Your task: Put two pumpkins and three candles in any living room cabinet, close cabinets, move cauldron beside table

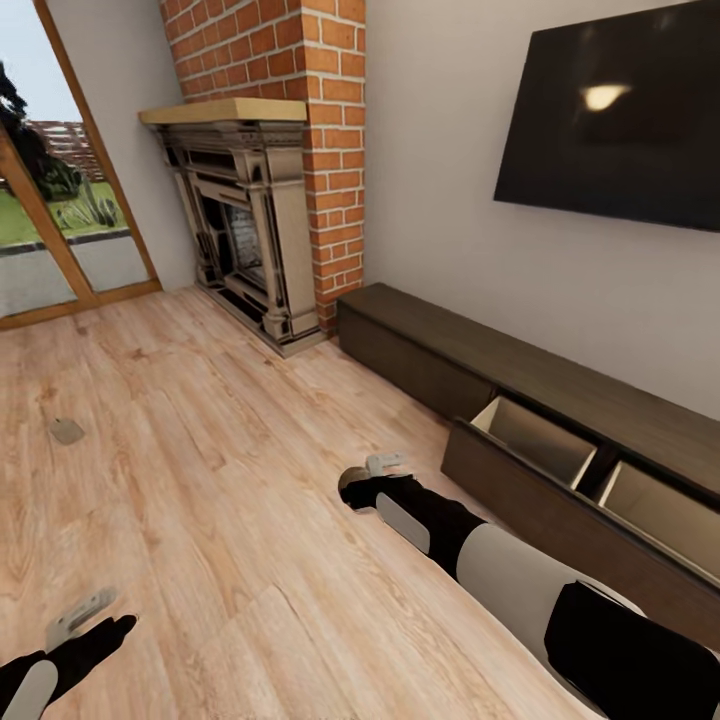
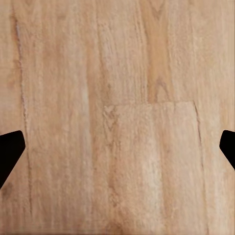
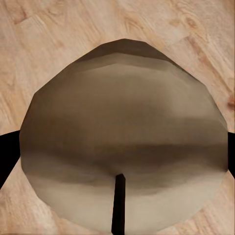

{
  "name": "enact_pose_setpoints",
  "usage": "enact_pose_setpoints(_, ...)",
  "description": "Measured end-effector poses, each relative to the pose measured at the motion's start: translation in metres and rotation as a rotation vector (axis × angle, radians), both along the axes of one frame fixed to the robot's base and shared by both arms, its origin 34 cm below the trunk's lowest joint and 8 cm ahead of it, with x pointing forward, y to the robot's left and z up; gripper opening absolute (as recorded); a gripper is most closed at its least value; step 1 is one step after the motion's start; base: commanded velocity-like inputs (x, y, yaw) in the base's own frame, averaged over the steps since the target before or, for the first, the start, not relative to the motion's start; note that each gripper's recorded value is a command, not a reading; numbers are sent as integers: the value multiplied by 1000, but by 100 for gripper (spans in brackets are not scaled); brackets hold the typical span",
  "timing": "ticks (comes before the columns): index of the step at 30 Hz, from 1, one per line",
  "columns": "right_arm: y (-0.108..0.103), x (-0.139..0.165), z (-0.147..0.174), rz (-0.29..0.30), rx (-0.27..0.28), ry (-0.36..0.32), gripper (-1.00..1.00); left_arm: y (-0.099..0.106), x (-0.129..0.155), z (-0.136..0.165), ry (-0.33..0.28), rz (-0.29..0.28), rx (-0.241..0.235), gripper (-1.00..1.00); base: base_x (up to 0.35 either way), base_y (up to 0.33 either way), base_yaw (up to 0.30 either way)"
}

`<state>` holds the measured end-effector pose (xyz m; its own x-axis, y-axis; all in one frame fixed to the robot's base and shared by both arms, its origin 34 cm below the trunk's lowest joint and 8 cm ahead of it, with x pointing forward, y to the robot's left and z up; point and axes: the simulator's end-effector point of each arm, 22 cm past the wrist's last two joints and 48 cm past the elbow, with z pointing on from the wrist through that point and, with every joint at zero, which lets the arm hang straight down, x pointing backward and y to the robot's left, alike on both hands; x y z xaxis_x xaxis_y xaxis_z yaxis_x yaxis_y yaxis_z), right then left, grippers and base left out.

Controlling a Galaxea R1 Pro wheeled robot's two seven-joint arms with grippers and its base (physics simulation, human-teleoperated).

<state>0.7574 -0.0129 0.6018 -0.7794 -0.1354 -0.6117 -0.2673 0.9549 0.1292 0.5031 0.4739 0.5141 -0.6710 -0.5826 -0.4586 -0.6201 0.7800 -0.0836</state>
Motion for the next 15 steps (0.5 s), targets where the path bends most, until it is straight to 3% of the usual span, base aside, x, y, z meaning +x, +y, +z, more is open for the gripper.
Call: enact_pose_setpoints(15,0,-2,-9,-2,1,12,-100,1,-4,-5,16,0,0,100,0,0,228)
